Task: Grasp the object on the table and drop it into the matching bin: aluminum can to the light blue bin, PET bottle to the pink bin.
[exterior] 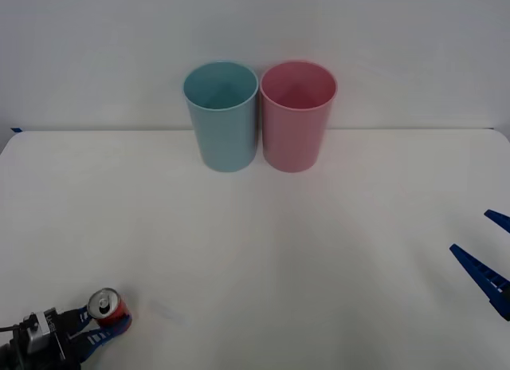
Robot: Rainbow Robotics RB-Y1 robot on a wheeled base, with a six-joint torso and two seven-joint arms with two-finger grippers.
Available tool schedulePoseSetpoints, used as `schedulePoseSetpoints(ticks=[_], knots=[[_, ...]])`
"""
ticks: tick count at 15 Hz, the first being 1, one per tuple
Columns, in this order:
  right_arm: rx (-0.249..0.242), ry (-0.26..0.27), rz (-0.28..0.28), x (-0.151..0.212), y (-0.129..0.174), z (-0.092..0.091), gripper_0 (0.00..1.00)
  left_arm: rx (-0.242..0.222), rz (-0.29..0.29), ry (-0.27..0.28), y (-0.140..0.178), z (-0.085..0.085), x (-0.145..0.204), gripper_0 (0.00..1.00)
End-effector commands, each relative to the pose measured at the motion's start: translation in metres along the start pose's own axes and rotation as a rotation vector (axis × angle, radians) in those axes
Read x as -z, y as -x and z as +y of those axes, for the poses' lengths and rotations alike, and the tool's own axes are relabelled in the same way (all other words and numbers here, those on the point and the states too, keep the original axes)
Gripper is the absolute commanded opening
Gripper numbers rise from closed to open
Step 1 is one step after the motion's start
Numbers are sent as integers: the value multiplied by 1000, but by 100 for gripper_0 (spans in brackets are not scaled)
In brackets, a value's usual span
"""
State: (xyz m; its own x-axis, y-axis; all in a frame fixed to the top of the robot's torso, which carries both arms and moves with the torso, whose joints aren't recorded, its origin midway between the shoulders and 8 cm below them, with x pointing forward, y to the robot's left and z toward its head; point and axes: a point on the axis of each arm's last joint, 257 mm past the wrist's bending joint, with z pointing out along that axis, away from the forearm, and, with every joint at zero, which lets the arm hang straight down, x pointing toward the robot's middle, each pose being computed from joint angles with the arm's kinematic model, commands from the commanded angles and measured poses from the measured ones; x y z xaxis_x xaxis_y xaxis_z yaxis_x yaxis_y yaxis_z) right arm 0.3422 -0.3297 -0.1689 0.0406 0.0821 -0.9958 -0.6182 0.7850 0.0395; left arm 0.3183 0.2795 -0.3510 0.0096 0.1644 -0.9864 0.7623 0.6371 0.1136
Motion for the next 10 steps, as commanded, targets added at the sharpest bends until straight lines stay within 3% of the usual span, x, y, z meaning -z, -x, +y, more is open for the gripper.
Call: schedulePoseSetpoints(ticks=[1, 7, 10], knots=[[0, 0, 0, 0, 0, 0, 100, 4, -3, 6, 2, 3, 1, 0], [0, 0, 0, 0, 0, 0, 100, 21, -74, 36, 26, 16, -3, 0], [0, 0, 0, 0, 0, 0, 100, 59, -117, 53, 46, 25, -5, 0]])
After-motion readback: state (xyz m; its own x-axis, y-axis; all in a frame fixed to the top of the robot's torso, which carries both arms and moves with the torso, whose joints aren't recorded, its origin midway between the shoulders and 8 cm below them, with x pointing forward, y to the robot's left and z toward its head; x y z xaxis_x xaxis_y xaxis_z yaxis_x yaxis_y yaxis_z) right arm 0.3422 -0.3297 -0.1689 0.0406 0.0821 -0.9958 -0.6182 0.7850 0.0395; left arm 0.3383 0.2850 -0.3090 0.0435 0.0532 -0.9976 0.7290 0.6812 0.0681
